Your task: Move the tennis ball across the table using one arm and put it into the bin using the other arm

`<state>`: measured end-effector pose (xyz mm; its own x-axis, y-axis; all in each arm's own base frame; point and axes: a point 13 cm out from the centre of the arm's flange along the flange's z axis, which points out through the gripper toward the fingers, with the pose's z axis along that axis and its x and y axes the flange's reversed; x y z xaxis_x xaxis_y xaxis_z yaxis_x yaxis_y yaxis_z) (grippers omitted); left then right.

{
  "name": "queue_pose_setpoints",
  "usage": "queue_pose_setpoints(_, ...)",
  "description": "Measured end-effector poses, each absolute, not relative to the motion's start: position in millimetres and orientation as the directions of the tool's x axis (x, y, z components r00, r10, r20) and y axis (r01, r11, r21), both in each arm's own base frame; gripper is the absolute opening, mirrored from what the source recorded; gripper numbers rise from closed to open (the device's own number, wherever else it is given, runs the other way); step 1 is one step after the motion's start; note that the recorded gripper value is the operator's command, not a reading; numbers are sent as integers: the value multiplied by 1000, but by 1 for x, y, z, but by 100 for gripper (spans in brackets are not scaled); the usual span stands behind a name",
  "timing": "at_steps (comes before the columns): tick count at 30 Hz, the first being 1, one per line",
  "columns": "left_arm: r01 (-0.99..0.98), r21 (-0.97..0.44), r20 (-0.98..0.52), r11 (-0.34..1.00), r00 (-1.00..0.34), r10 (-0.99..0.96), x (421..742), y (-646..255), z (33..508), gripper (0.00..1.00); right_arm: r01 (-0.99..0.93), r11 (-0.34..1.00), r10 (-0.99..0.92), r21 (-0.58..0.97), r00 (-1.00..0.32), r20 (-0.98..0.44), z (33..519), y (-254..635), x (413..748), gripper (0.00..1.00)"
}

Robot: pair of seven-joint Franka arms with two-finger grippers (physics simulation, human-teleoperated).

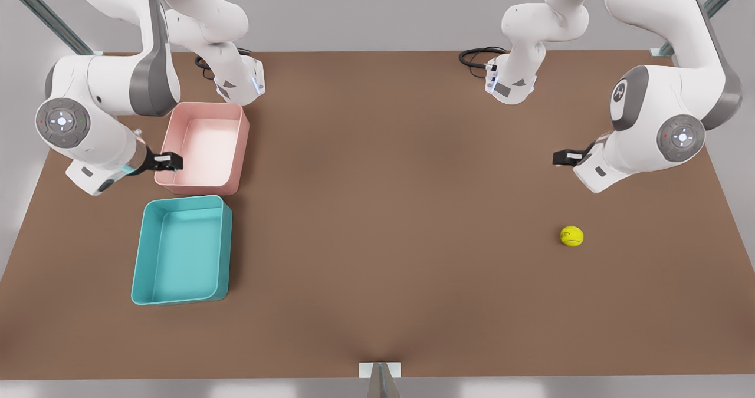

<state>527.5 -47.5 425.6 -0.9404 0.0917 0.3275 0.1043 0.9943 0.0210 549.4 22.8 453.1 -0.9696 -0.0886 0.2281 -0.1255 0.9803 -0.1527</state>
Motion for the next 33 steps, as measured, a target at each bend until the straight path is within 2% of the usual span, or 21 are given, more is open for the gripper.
queue_pose_setpoints(2, 106, 20, 321, 994, -942, 94, 529, -47, 426, 100, -114, 981, -79, -157, -973, 215, 453, 21, 553, 100)
queue_pose_setpoints(3, 108, 18, 326, 994, -941, 96, 532, -48, 421, 96, -109, 981, -75, -158, -975, 211, 452, 20, 555, 100)
queue_pose_setpoints(4, 104, 15, 332, 994, -939, 94, 544, -46, 409, 41, -106, 981, -71, -160, -975, 209, 450, 20, 556, 100)
queue_pose_setpoints(5, 83, 8, 332, 996, -940, 76, 568, -35, 394, 21, -105, 981, -70, -163, -976, 207, 449, 21, 558, 100)
queue_pose_setpoints(8, 9, -15, 353, 1000, -936, 13, 624, 16, 304, 21, -115, 979, -84, -168, -980, 179, 449, 32, 565, 100)
queue_pose_setpoints(10, -9, -31, 351, 999, -936, 2, 640, 56, 256, 21, -115, 980, -87, -162, -981, 171, 449, 39, 562, 100)
queue_pose_setpoints(14, 114, -53, 277, 992, -953, 124, 658, 124, 209, 21, -103, 987, -81, -127, -982, 173, 447, 49, 559, 100)
queue_pose_setpoints(19, 425, -128, 215, 896, -870, 443, 650, 161, 164, 21, -105, 990, -86, -98, -980, 177, 444, 65, 558, 100)
queue_pose_setpoints(21, 553, -167, 205, 817, -791, 577, 630, 164, 128, 21, -99, 991, -81, -94, -981, 177, 443, 65, 558, 100)
queue_pose_setpoints(24, 733, -153, 176, 663, -640, 748, 627, 174, 112, 21, -93, 992, -76, -90, -981, 178, 443, 65, 558, 100)
queue_pose_setpoints(31, 931, -148, 118, 332, -317, 941, 621, 185, 81, 21, -83, 993, -67, -83, -982, 176, 443, 66, 559, 100)
queue_pose_setpoints(33, 949, -172, 108, 263, -247, 963, 610, 185, 70, 21, -82, 993, -66, -83, -982, 178, 442, 67, 560, 100)
